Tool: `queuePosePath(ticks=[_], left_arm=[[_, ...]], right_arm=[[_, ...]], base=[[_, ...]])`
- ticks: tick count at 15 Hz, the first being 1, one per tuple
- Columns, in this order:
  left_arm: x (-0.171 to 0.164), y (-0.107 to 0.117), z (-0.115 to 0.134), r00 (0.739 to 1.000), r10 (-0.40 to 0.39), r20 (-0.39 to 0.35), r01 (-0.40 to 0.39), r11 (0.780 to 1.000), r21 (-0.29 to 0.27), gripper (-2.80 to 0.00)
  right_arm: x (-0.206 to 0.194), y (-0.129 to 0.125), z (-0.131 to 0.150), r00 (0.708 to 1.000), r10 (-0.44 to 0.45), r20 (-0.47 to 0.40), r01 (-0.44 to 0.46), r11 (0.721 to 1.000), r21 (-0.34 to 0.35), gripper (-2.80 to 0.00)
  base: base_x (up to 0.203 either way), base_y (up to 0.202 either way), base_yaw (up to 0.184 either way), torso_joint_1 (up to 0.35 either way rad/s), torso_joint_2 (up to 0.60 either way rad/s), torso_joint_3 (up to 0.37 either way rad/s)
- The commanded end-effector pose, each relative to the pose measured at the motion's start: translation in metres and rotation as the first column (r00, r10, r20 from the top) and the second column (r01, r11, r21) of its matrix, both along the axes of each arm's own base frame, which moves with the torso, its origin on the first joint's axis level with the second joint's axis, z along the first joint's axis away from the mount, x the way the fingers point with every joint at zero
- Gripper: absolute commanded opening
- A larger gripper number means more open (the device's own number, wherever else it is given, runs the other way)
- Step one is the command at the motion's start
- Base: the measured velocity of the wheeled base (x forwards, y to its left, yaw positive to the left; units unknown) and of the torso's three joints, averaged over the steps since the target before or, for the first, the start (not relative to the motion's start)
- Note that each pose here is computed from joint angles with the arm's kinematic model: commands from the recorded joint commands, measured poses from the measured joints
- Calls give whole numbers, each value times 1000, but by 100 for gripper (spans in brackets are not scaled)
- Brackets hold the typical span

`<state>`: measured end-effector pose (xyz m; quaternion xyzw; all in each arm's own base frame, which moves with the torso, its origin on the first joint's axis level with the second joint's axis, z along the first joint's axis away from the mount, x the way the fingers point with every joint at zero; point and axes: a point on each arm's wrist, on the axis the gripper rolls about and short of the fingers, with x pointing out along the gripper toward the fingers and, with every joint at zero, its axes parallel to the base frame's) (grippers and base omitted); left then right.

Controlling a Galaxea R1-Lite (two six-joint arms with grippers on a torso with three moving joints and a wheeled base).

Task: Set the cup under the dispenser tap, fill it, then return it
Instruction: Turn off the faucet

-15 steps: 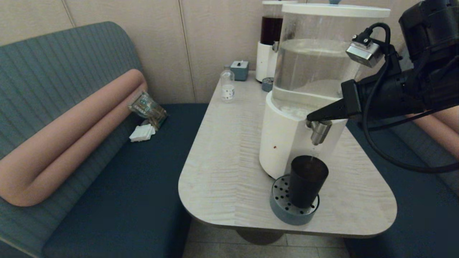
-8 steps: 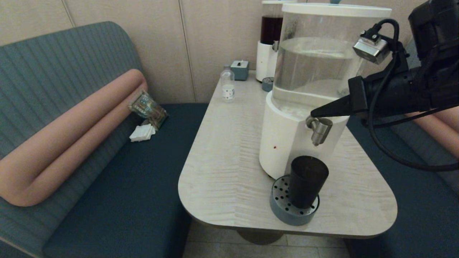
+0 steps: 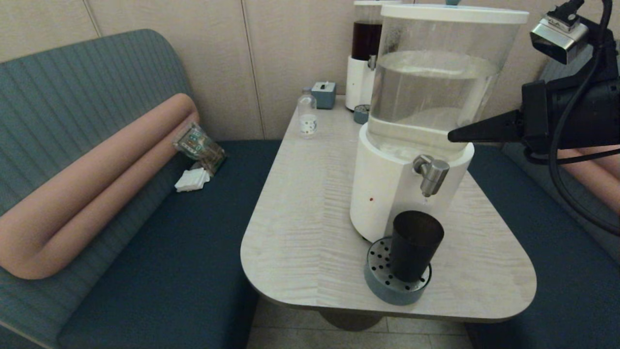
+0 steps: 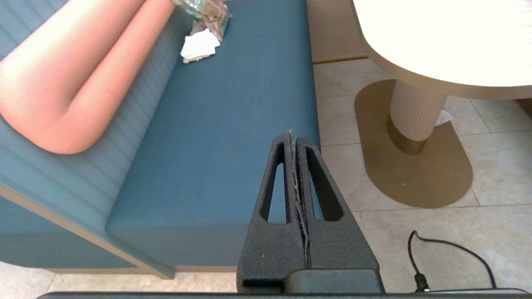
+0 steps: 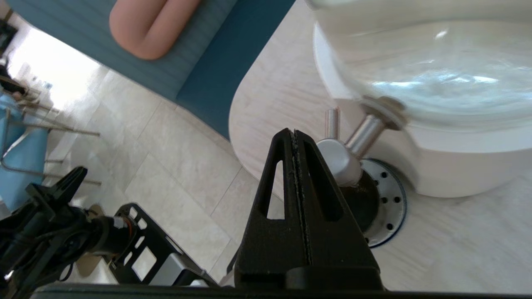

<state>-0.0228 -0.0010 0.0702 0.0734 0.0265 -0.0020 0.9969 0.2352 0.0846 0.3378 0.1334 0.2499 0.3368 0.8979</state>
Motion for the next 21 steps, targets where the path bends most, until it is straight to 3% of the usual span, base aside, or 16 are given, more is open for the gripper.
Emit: queuePosePath(ticks=[1,6,9,12,17,21], left_arm=[[0,0,0,1000,0,-2,0,1000,1,-280],[0,0,0,1000,0,-2,0,1000,1,-280],[0,0,0,1000,0,-2,0,1000,1,-280],[0,0,0,1000,0,-2,0,1000,1,-280],[0,0,0,1000,0,-2,0,1000,1,-280],[0,0,0,1000,0,-2,0,1000,1,-280]], right_arm=[[-8,-4,5,1000,-10,17,10,1000,5,-280],[-41,-30,7,984,-161,75,164,986,-35,-280],[-82,-61,2,933,-324,155,339,937,-84,-280],[-140,-79,-4,868,-418,268,456,884,-100,-280],[-235,-80,-48,789,-470,395,536,841,-70,-280],[-296,-76,-102,803,-408,434,500,857,-121,-280]], base=[[0,0,0,0,0,0],[0,0,0,0,0,0],[0,0,0,0,0,0],[0,0,0,0,0,0],[0,0,0,0,0,0],[0,0,0,0,0,0]])
